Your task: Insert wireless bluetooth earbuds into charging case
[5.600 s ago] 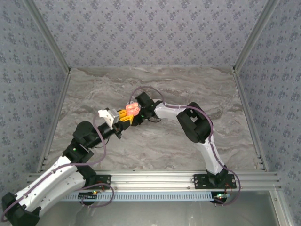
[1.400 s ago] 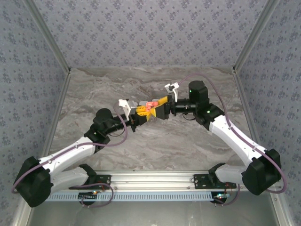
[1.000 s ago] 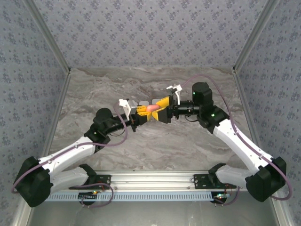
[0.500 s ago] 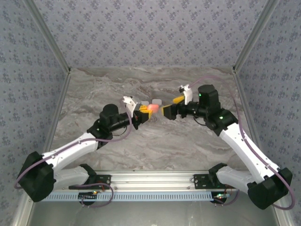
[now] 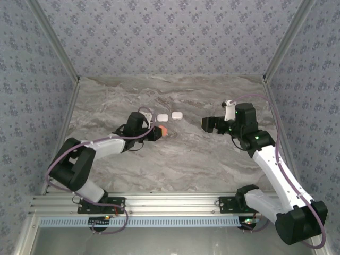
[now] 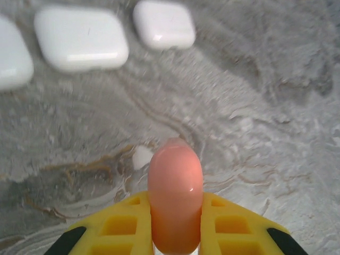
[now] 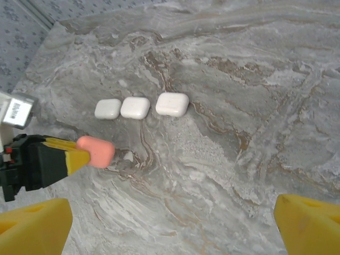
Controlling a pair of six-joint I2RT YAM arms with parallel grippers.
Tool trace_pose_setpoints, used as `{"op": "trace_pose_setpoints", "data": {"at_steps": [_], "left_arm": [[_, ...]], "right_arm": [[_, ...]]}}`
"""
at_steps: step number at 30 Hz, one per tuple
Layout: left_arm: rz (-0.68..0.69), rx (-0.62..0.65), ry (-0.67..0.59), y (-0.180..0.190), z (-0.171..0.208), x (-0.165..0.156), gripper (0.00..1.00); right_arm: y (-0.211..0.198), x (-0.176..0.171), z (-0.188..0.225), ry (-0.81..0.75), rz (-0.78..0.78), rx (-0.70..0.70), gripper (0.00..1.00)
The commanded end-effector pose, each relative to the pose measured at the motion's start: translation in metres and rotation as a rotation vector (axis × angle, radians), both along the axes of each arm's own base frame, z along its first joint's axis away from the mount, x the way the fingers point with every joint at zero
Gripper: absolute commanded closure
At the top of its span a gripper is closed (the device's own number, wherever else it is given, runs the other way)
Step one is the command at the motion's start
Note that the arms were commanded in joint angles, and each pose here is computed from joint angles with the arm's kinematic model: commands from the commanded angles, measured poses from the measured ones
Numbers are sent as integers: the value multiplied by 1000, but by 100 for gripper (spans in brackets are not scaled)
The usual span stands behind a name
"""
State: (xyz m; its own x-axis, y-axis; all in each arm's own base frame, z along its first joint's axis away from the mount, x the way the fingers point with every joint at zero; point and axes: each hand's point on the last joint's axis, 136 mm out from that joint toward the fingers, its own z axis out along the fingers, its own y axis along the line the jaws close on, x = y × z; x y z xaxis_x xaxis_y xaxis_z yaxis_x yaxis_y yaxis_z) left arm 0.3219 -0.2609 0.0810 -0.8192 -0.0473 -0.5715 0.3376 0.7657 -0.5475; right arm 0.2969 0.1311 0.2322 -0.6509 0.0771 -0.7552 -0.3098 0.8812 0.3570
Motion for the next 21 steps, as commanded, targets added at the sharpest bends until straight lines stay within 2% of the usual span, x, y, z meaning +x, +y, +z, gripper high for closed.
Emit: {"op": "trace_pose_setpoints", "data": {"at_steps": [1,9,12,14,17,21], "left_arm": [[9,-74,32,-13,9,9,100],[37,-48,149,-15,-26,9,99],[51,-27,162,-11,-31,10,88],[63,-8,160,-7,-32,11,75],[84,35,147,3,-30,13,60],[125,66,121,20,-20,19,49]], "right_arm": [[-5,1,-7,28,-27,-3,0],[-5,1,-14,49,-19,-7,0],[-8,1,-14,49,-25,-15,0],[-11,2,-14,51,-32,-21,0],[-18,3,-14,49,-47,-32,0],[-35,5,-11,32,-95,-65,0]]}}
